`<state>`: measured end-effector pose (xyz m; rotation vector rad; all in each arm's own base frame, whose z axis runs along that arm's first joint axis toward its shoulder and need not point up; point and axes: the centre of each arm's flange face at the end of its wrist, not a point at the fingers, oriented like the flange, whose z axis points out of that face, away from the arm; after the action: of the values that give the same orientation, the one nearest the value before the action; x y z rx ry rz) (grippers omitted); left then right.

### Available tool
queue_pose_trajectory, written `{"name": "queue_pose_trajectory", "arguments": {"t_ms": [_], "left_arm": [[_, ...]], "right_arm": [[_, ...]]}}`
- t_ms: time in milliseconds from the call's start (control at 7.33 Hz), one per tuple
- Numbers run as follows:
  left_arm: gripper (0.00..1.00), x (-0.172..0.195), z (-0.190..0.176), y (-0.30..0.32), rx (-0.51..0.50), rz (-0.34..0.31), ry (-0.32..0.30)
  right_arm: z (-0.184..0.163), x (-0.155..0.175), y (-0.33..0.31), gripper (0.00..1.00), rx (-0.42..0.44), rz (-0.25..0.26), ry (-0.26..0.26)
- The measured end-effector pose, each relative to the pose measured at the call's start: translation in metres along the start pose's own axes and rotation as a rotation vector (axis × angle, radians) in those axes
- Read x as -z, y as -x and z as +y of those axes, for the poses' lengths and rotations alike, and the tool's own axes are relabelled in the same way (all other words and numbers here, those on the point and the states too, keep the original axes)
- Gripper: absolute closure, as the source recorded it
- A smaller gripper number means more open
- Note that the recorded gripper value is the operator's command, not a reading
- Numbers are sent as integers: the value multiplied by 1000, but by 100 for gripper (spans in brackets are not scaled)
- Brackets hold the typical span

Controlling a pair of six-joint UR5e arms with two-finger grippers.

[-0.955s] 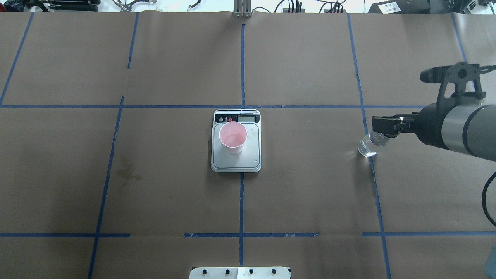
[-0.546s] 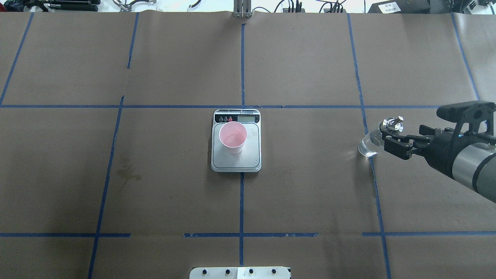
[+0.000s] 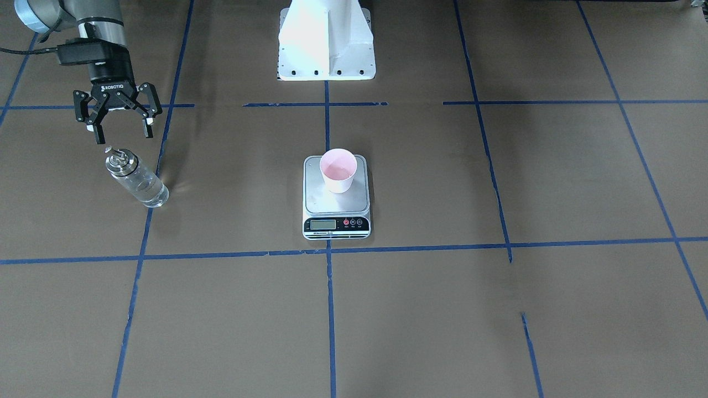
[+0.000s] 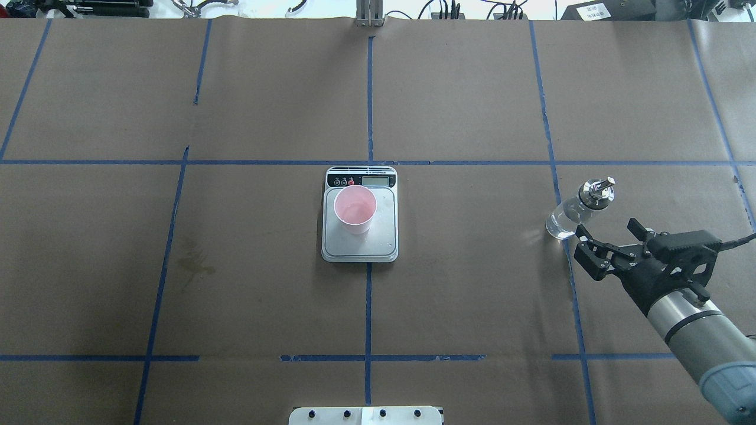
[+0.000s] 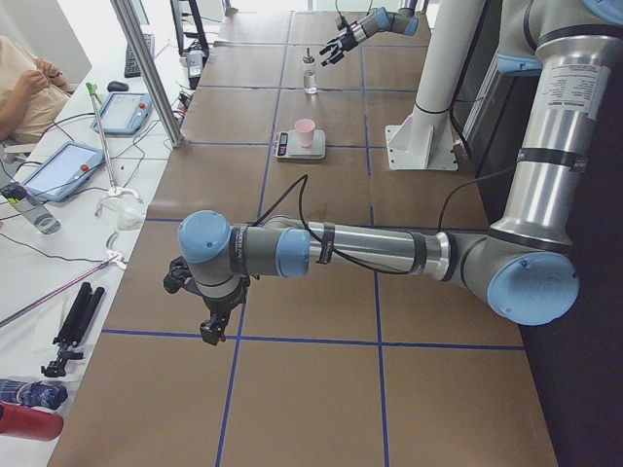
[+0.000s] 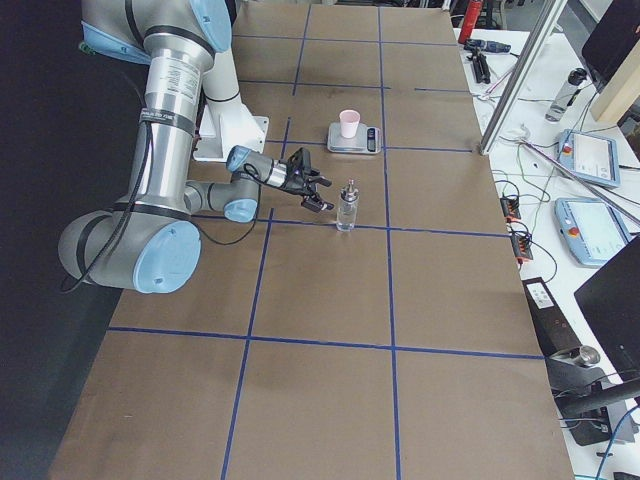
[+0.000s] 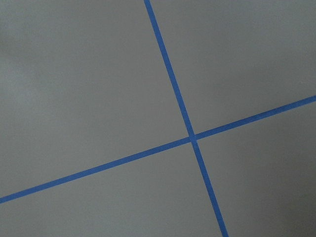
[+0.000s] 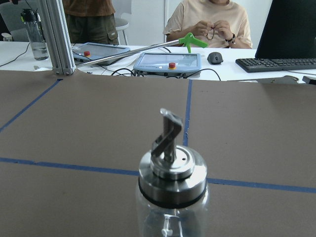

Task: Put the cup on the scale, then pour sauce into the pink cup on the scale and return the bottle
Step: 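Reach the right gripper to the glass sauce bottle and grasp it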

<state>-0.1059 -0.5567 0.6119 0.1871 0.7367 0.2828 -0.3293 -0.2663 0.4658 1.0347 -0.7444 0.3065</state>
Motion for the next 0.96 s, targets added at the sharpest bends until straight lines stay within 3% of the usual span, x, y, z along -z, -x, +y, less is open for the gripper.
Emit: {"name": "queue_pose_trajectory", "arguments": {"t_ms": [409,955], "left_arm": [[0,0,0,0,0,0,0],[0,0,0,0,0,0,0]], "right_arm": [[50,-34,20,0,8,34,-119],[69,-50,21,0,39,67,-163]]}}
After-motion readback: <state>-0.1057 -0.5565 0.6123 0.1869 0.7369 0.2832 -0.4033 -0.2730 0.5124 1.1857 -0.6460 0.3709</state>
